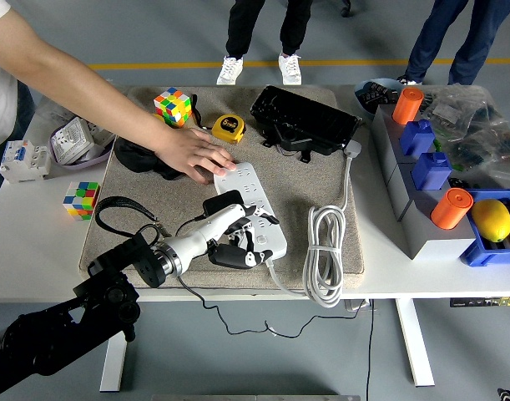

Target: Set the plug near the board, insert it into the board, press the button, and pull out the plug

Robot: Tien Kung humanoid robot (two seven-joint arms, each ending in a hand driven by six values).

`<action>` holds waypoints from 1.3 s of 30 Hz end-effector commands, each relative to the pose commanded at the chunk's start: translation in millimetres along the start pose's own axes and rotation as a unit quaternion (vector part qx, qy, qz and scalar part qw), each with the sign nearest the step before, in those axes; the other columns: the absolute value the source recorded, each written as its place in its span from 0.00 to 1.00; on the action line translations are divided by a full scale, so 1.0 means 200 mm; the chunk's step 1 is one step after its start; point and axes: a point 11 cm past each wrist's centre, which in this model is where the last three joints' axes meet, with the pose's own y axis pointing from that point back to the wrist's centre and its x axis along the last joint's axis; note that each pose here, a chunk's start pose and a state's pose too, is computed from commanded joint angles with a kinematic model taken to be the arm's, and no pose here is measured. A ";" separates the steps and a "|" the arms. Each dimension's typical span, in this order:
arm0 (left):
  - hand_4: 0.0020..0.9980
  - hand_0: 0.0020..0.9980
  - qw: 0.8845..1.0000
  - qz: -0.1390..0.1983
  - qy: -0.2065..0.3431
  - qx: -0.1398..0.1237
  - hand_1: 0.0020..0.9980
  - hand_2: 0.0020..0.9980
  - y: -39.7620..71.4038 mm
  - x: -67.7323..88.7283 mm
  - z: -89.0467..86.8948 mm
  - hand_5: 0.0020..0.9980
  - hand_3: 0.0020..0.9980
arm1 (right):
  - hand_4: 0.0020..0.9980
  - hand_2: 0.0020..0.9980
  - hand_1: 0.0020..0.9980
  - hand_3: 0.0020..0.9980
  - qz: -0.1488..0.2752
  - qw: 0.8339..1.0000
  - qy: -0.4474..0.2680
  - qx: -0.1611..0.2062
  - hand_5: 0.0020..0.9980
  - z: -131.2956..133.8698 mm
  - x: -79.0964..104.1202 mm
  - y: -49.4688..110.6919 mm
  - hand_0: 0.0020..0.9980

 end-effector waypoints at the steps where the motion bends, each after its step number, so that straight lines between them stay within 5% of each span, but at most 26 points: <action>1: 0.85 0.29 1.000 0.010 0.020 -0.006 0.47 0.52 0.00 0.00 -0.01 0.40 0.64 | 0.75 0.54 0.60 0.55 0.000 1.000 0.000 0.000 0.24 0.00 0.00 0.00 0.60; 3: 0.85 0.29 0.998 0.027 0.055 -0.012 0.47 0.52 0.00 0.00 -0.03 0.40 0.64 | 0.75 0.54 0.60 0.55 0.000 1.000 0.000 0.000 0.24 0.00 0.00 0.00 0.60; 4: 0.86 0.53 0.997 0.033 0.067 -0.014 0.64 0.64 0.00 0.00 -0.04 0.46 0.63 | 0.75 0.54 0.60 0.55 -0.001 1.000 0.000 0.000 0.24 0.00 0.00 0.00 0.60; 9: 0.86 0.53 0.992 0.058 0.111 -0.034 0.64 0.64 0.00 0.01 -0.07 0.46 0.63 | 0.75 0.54 0.60 0.55 -0.001 1.000 0.000 -0.001 0.24 0.00 0.00 0.00 0.60; 10: 0.88 0.75 0.990 0.063 0.118 -0.040 0.74 0.75 0.00 0.02 -0.07 0.47 0.66 | 0.75 0.54 0.60 0.55 -0.001 1.000 0.000 -0.001 0.24 0.00 0.00 0.00 0.60; 17: 0.88 0.76 0.980 0.098 0.147 -0.089 0.75 0.74 0.01 0.07 -0.03 0.49 0.71 | 0.75 0.54 0.60 0.55 0.000 1.000 0.001 0.000 0.24 0.00 0.00 0.00 0.60; 39: 0.88 0.73 0.980 0.108 0.146 -0.080 0.70 0.68 0.01 0.12 -0.05 0.48 0.68 | 0.75 0.54 0.60 0.55 0.001 1.000 0.002 0.002 0.24 -0.01 0.01 0.00 0.60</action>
